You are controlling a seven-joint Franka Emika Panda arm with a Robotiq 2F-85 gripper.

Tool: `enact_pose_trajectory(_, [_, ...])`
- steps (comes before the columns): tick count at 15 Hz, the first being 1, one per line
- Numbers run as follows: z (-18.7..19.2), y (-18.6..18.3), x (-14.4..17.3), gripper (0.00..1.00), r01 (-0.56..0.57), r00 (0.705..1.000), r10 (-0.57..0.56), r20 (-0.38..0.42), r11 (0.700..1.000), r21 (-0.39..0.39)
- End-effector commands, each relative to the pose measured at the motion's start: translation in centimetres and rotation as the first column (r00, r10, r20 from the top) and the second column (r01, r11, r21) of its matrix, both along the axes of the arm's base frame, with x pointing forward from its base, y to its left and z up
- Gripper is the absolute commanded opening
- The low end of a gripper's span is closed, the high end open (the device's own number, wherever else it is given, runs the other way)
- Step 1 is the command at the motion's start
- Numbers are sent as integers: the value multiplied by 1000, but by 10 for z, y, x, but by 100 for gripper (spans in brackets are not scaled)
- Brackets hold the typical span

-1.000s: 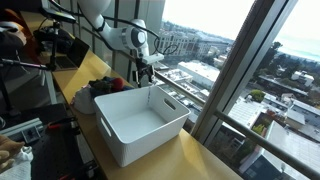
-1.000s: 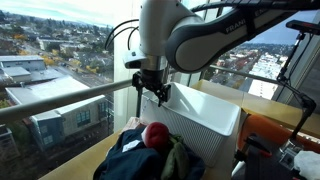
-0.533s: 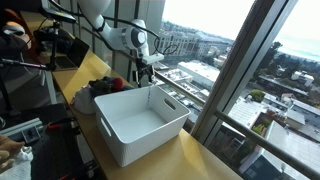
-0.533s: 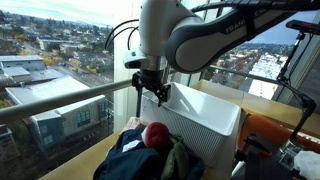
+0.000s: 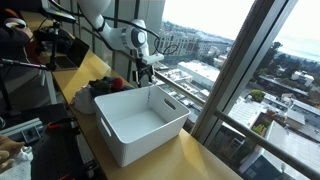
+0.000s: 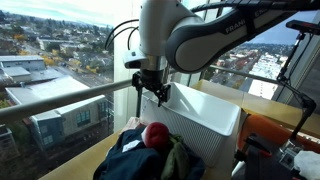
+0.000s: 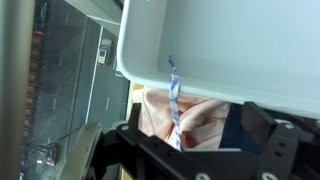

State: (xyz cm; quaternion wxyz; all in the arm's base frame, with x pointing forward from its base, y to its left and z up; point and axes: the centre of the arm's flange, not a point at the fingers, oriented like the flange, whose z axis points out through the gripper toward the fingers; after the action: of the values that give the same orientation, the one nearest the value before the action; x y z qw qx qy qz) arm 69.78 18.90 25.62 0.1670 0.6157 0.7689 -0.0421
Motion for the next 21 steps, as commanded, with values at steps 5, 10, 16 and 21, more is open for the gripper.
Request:
enact_pose_trajectory(5, [-8, 5, 3, 100, 39, 999, -40, 15, 997, 62])
enact_pose_trajectory(10, [-23, 10, 1, 100, 81, 997, -82, -1, 991, 110])
enact_pose_trajectory(16, [-25, 5, 4, 98, 72, 997, -75, 34, 994, 81])
enact_pose_trajectory(21, [-23, 2, 6, 52, 61, 997, -64, 41, 996, 61])
